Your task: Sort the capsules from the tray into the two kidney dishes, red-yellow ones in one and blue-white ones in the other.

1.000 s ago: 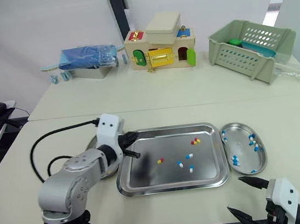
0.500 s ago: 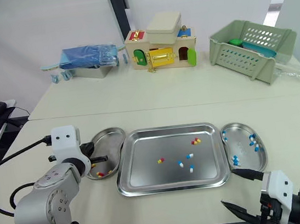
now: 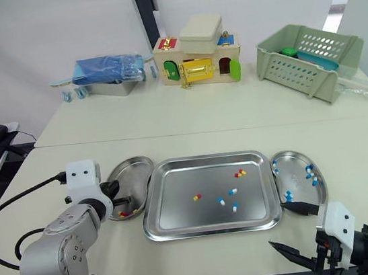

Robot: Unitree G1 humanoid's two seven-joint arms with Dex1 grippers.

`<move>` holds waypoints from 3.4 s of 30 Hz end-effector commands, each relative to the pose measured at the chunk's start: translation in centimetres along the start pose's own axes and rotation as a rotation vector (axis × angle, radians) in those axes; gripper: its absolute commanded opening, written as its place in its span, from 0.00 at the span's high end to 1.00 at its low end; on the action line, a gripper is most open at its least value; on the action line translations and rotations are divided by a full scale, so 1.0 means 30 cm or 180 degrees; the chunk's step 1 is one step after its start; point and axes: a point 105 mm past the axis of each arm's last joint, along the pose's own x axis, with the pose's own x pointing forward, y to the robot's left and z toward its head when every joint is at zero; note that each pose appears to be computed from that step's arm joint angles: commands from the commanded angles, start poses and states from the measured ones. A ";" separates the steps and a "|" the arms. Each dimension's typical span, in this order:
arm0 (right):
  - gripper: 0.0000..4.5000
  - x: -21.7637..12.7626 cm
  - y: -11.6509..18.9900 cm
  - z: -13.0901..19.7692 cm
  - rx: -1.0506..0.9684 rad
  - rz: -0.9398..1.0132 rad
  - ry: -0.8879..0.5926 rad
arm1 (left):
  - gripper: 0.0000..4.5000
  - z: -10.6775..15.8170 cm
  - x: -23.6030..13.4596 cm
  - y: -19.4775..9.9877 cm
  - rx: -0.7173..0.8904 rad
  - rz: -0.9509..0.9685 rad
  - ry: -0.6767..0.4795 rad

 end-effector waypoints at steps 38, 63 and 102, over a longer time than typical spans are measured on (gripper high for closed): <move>0.00 0.014 0.009 0.072 -0.0038 -0.0002 -0.0339 | 0.00 0.035 0.009 0.004 0.0193 -0.0189 -0.0073; 0.00 -0.366 -0.382 -0.029 0.0252 -0.0464 0.1244 | 0.00 0.130 -0.215 0.445 0.1690 -0.1664 0.0285; 0.00 -0.117 0.124 -0.042 0.0112 0.0437 -0.0615 | 0.00 0.078 -0.193 0.030 0.1850 -0.3049 -0.0047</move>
